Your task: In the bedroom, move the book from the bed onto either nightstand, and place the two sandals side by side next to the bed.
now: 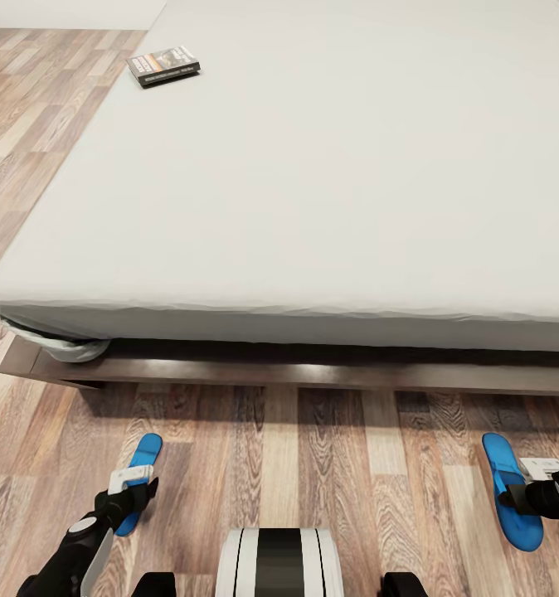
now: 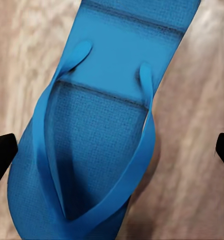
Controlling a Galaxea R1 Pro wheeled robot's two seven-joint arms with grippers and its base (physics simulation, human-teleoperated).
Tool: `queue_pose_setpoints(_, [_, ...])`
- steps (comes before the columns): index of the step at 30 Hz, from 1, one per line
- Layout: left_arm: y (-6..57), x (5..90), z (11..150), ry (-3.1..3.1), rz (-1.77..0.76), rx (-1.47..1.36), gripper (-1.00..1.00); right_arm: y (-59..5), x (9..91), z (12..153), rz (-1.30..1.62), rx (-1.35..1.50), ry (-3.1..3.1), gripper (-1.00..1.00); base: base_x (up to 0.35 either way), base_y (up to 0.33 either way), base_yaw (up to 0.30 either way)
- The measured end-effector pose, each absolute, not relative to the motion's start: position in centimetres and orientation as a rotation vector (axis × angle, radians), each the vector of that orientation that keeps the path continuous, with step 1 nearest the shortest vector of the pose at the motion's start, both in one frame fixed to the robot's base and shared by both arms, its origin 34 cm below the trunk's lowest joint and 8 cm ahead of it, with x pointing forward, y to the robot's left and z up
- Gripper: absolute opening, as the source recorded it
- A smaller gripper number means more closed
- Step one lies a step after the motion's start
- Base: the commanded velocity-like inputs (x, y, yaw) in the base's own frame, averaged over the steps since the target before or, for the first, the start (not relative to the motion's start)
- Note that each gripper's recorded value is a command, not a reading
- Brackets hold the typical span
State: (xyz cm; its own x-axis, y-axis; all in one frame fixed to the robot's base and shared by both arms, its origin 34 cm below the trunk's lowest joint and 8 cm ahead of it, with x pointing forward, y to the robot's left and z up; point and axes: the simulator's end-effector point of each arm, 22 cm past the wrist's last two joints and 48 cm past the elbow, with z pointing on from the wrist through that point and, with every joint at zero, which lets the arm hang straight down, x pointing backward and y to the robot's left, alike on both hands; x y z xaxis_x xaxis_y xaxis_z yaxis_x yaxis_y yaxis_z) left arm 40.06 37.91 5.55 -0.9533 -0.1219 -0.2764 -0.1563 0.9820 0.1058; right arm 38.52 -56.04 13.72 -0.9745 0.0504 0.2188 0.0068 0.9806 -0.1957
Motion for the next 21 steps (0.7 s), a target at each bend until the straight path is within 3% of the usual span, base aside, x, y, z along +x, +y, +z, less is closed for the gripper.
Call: queue_pose_setpoints(21, [38.1, 43.1, 6.7, 2.749, 0.187, -0.173, 1.0, -56.0, 38.5, 13.7, 0.286, -0.042, -2.903, -1.0, 0.0, 0.0, 0.0])
